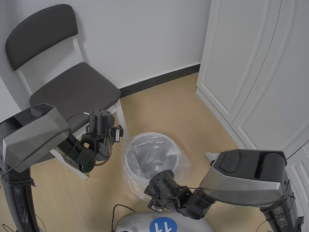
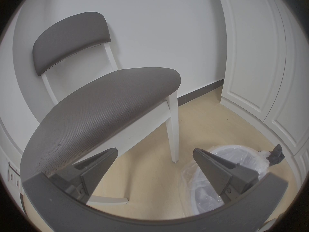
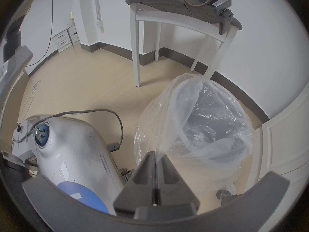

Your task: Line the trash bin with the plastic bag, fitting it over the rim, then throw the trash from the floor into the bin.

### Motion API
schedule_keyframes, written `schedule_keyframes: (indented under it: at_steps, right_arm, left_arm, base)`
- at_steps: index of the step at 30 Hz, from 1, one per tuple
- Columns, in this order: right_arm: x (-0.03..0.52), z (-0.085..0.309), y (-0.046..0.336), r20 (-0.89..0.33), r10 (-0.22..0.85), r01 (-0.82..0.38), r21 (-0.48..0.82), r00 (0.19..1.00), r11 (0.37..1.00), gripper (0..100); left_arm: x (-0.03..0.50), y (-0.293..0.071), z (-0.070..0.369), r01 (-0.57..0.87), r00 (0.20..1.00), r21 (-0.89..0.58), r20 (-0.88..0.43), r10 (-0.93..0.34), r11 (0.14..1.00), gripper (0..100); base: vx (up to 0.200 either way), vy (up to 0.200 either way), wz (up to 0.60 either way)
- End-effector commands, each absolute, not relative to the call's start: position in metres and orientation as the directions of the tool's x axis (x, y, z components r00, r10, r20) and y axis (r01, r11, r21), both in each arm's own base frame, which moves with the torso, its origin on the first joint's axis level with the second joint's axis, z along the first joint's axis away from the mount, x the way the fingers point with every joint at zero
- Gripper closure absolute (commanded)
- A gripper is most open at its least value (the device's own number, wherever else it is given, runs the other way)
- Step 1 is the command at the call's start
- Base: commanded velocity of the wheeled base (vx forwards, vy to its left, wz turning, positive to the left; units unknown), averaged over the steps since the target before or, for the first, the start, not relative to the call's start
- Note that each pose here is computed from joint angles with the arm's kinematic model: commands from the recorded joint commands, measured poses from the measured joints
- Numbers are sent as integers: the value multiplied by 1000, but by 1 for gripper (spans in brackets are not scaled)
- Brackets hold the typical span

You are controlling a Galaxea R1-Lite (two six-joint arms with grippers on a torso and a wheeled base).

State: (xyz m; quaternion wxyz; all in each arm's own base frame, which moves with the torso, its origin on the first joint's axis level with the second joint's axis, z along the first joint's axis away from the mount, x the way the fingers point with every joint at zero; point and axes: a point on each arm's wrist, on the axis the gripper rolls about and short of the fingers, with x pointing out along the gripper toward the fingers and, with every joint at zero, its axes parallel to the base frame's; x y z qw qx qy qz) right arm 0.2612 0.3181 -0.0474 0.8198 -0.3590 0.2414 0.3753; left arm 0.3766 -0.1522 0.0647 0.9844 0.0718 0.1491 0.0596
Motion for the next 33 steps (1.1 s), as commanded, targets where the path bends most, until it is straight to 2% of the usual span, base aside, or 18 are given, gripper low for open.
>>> schedule_keyframes:
  at_steps: [1, 8, 9, 14, 22, 28, 33]
  right_arm:
    - [263, -62, 317, -687, 421, -793, -403, 592, 457, 100]
    - [271, -63, 317, -684, 415, -785, -404, 600, 469, 100]
    - [271, -63, 317, -685, 414, -786, -403, 599, 469, 0]
    - [268, -62, 314, -685, 414, -784, -398, 599, 476, 0]
    - [233, -8, 297, -661, 459, -787, -358, 593, 502, 0]
    - [209, 32, 275, -620, 456, -740, -332, 639, 585, 0]
    - [229, 31, 236, -635, 369, -666, -321, 679, 673, 0]
  left_arm:
    - [376, -154, 62, -91, 947, 161, -290, 135, 983, 0]
    - [376, -157, 59, -90, 946, 166, -294, 136, 982, 0]
    - [376, -157, 58, -90, 946, 166, -295, 136, 982, 0]
    - [376, -157, 58, -88, 946, 166, -295, 135, 982, 0]
    - [375, -157, 61, -89, 947, 163, -290, 134, 983, 0]
    - [374, -157, 67, -91, 951, 155, -279, 133, 984, 0]
    - [374, -157, 67, -92, 951, 154, -279, 133, 984, 0]
  base:
    - [0, 0, 0]
    - [0, 0, 0]
    - [0, 0, 0]
    - [0, 0, 0]
    - [0, 0, 0]
    - [0, 0, 0]
    - [0, 0, 0]
